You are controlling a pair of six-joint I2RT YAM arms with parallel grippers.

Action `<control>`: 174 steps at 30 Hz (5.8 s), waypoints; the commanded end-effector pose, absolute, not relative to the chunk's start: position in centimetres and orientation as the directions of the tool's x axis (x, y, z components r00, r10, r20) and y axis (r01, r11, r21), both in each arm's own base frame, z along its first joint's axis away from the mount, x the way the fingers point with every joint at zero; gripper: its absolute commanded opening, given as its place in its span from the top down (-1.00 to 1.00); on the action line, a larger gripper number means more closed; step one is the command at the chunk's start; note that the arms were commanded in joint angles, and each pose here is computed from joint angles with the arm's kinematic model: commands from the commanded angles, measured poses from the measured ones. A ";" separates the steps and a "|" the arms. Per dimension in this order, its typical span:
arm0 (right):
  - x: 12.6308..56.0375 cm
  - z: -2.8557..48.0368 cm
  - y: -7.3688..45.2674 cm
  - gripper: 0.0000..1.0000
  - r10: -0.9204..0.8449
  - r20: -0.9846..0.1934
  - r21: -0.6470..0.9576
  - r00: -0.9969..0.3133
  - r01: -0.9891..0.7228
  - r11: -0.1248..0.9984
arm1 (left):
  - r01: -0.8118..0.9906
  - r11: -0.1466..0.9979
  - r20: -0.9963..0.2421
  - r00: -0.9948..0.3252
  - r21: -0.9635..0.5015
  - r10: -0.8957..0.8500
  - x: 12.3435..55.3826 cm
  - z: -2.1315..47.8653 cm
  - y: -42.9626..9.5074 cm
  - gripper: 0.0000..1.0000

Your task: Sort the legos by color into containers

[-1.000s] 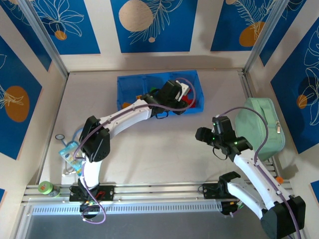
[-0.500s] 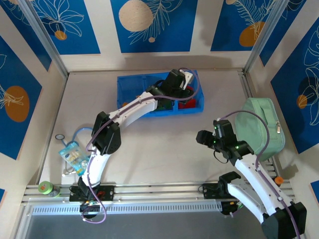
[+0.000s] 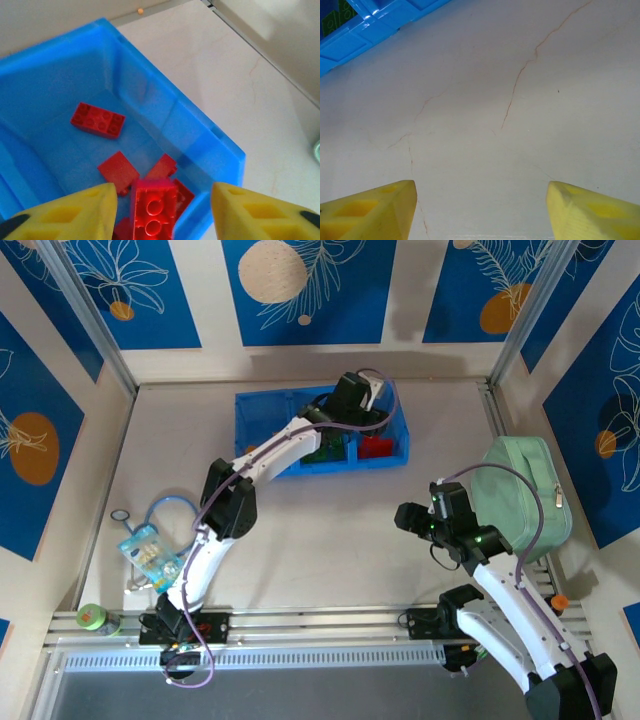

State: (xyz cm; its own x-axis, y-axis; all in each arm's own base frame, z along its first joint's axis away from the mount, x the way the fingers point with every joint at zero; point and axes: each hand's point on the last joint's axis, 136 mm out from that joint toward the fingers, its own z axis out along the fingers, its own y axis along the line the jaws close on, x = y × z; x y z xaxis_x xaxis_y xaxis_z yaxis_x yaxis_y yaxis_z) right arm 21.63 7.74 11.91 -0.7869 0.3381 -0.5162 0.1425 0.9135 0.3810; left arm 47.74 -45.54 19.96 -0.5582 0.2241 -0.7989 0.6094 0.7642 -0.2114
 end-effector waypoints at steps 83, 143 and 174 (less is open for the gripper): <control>26.7 12.2 -0.8 -0.98 0.202 -0.915 0.121 -0.349 0.240 0.963 | -0.449 0.860 -0.965 -0.206 0.242 0.164 24.0 16.1 1.8 -1.00; 36.2 12.4 3.2 -0.98 -0.057 -0.991 -0.061 -0.124 0.036 0.997 | -0.401 0.906 -0.991 -0.057 0.133 0.120 31.3 14.9 2.8 -1.00; 38.9 9.8 1.2 -0.98 0.072 -0.947 0.062 -0.312 0.042 0.997 | -0.149 0.979 -0.987 -0.105 0.137 0.122 34.8 12.4 -0.6 -1.00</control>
State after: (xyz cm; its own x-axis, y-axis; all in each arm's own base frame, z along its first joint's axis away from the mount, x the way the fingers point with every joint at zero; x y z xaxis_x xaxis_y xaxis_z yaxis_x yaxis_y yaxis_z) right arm 38.92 0.51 10.42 -0.2577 0.0433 -0.9652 0.0695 0.9972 0.0262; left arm 34.08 0.25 11.15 -0.1532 0.1047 -0.9826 -0.1963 0.9713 0.1341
